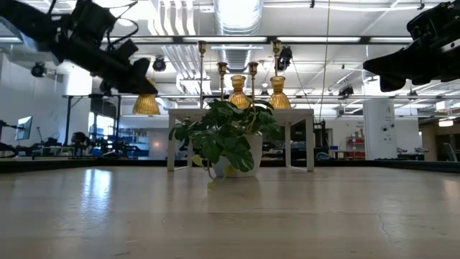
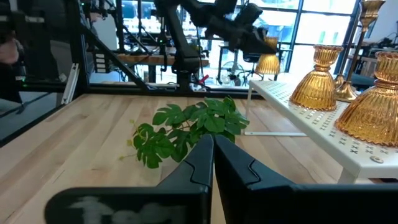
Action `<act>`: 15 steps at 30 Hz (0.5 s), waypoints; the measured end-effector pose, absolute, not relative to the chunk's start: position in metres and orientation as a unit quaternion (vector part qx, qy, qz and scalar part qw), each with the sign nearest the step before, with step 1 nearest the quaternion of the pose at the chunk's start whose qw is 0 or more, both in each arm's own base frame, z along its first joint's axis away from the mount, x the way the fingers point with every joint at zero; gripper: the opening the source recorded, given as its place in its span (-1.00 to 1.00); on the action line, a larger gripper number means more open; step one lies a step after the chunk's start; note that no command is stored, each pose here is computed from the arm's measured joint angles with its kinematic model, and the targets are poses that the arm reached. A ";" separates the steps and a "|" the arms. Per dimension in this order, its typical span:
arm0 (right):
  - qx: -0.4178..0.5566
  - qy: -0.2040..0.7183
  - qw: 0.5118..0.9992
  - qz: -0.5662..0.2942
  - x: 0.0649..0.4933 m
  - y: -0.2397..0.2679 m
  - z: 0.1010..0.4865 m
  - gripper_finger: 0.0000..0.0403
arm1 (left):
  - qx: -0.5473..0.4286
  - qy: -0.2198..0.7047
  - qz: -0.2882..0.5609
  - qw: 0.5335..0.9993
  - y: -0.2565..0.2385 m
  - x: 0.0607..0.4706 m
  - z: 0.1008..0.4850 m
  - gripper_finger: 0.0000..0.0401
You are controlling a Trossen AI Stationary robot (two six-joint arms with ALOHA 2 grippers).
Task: Pick & Place candle stick holders
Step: Align the yellow glass candle holder with the other yellow glass candle holder on the shelf
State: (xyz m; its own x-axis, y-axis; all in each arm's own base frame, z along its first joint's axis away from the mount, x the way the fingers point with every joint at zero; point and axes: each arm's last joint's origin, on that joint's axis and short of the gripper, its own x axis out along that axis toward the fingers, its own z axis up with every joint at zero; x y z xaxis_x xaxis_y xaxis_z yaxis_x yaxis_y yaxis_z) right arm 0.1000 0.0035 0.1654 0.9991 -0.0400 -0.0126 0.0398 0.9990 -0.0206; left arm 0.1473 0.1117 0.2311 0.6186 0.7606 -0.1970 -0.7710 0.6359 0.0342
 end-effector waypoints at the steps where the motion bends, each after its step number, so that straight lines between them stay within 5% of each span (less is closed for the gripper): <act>1: -0.010 0.006 1.000 -0.020 0.100 0.003 0.166 -0.96 | -0.025 0.099 0.421 0.901 0.112 0.148 0.238 -0.36; 15: -0.010 0.006 1.000 -0.020 0.100 0.003 0.166 -0.96 | 0.020 0.068 0.298 0.952 0.114 0.165 0.296 -0.36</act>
